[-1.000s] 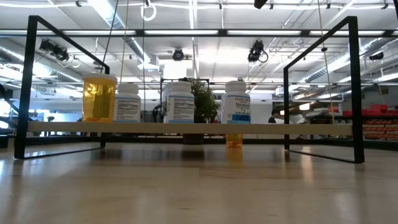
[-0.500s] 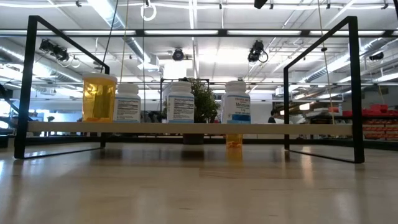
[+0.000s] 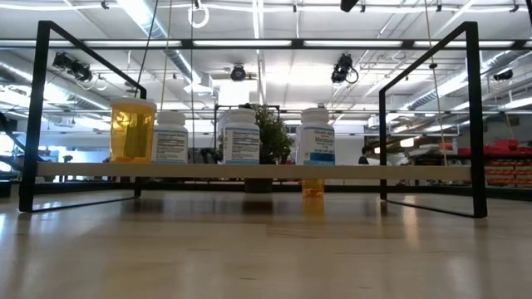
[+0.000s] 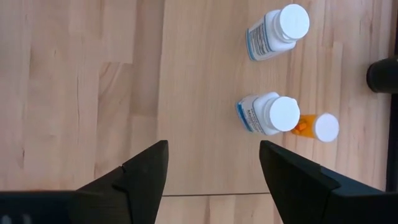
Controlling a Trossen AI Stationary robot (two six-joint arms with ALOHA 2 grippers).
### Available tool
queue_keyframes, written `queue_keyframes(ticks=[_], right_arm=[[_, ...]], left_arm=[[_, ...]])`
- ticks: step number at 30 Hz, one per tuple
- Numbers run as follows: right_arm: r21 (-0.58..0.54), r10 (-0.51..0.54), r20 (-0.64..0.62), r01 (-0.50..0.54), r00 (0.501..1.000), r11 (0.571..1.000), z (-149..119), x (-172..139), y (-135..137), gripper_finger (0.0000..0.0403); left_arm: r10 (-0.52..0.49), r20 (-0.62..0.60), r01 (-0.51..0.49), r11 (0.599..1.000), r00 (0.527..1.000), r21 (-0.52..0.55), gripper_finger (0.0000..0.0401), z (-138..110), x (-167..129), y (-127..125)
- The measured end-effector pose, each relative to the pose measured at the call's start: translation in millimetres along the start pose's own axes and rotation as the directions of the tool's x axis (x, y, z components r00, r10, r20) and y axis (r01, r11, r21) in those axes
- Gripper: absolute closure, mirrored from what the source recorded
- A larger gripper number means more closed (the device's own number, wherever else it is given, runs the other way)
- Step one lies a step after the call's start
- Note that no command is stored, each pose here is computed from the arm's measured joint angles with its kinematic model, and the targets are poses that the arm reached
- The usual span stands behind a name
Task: Pick and place medicine bottles onto shelf by color
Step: Put the white pill bottle on the shelf
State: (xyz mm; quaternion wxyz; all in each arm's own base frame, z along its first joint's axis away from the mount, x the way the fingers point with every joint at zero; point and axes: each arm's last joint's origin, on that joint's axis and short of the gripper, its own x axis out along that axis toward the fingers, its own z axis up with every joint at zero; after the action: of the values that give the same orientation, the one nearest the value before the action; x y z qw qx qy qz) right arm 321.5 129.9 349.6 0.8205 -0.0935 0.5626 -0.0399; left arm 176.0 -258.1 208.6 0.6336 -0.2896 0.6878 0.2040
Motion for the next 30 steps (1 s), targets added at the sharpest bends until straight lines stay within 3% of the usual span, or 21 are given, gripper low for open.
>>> queue_keyframes(ticks=[6,12,23,30], right_arm=[[0.012,-0.011,-0.067,0.012,0.998,1.0,-7,-1,-1,0.0144],[0.02,-0.02,-0.156,0.023,0.988,1.0,-20,-6,9,0.0144],[-0.01,-0.006,-0.155,0.005,0.988,1.0,-33,-17,38,0.0144],[-0.035,-0.026,-0.134,0.022,0.991,0.999,-37,-20,47,0.0144]], left_arm=[[-0.012,0.004,0.012,0.999,1.0,0.03,0.0219,29,-3,-2],[-0.086,-0.001,0.086,0.993,0.996,0.077,0.0205,59,-7,-8],[-0.205,0.055,0.193,0.967,0.977,0.165,0.0215,111,-15,-10],[-0.342,0.138,0.291,0.91,0.93,0.294,0.021,137,-23,-18]])
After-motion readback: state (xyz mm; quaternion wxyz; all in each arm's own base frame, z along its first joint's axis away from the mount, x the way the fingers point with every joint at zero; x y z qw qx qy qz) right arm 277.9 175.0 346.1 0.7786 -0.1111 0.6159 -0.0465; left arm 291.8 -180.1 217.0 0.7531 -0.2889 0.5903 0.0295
